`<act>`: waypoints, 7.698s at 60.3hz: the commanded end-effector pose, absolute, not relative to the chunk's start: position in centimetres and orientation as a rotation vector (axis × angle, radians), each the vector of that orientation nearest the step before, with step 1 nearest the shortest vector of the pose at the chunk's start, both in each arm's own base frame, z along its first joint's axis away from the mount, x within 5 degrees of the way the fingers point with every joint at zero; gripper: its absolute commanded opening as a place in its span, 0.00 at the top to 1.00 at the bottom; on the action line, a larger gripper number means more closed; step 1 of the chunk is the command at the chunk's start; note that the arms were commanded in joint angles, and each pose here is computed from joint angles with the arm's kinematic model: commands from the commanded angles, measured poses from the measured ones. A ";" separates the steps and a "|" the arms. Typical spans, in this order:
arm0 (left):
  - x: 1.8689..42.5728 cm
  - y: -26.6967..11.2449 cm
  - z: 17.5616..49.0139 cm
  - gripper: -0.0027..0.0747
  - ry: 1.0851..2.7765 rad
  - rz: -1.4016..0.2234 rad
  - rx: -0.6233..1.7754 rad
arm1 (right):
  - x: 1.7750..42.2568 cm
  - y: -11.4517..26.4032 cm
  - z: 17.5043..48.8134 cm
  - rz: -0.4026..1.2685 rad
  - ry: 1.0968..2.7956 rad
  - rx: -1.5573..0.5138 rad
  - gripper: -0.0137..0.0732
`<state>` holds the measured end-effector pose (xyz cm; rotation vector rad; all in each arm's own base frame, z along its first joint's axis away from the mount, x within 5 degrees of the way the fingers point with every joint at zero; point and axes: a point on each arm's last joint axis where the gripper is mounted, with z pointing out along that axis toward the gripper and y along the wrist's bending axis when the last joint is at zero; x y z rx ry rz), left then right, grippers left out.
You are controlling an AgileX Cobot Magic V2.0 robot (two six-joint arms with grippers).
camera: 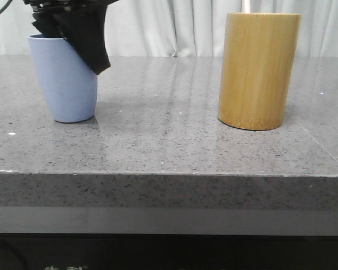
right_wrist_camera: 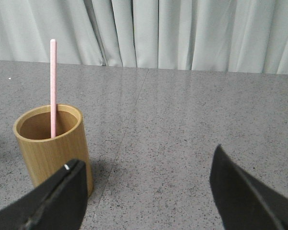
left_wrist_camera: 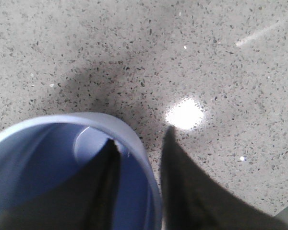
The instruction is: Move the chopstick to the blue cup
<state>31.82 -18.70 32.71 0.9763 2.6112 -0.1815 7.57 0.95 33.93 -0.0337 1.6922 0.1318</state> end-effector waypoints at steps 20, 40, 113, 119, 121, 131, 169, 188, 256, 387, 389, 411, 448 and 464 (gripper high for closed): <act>29.4 -20.5 38.8 0.99 2.455 -0.254 1.032 | 7.7 0.8 35.6 0.125 1.601 -0.019 0.21; 27.3 -24.5 40.1 0.99 2.327 -0.379 1.128 | 7.7 0.8 35.6 0.125 1.601 -0.019 0.21; 25.8 -21.7 46.0 0.55 2.206 -0.292 1.006 | 7.7 0.9 35.4 0.127 1.616 -0.022 0.21; 26.0 -19.4 46.2 0.75 2.227 -0.237 0.947 | 7.7 0.9 35.4 0.127 1.616 -0.022 0.21; 26.1 -18.9 46.2 0.79 2.237 -0.231 0.930 | 7.7 0.9 35.4 0.127 1.616 -0.022 0.21; 26.5 -14.1 45.3 0.99 2.332 -0.165 0.772 | 7.7 0.8 35.4 0.127 1.615 -0.022 0.21; 14.6 -1.3 39.8 0.99 1.995 -0.068 0.097 | 7.7 0.9 35.4 0.150 1.617 -0.011 0.21; 6.6 -0.7 34.4 0.99 1.726 -0.086 0.071 | 9.2 1.4 35.1 0.189 1.673 -0.045 0.21; 5.1 -0.6 33.0 0.99 1.687 -0.088 0.069 | 31.9 12.2 38.5 0.355 1.781 -0.251 0.37; 5.1 -0.6 33.0 0.99 1.687 -0.088 0.069 | 28.3 22.3 39.8 0.567 1.437 -0.394 0.56; 5.1 -0.6 33.0 0.99 1.687 -0.088 0.069 | 28.3 22.2 39.9 0.566 1.435 -0.392 0.54; 5.1 -0.6 33.0 0.99 1.687 -0.088 0.069 | 25.5 19.8 44.8 0.570 1.459 -0.452 0.55; 5.1 -0.6 33.0 0.99 1.687 -0.088 0.069 | 24.6 6.1 48.7 0.271 1.853 -0.283 0.97; 5.1 -0.6 33.0 0.99 1.683 -0.088 0.069 | 18.6 3.6 44.4 0.185 1.760 -0.198 0.97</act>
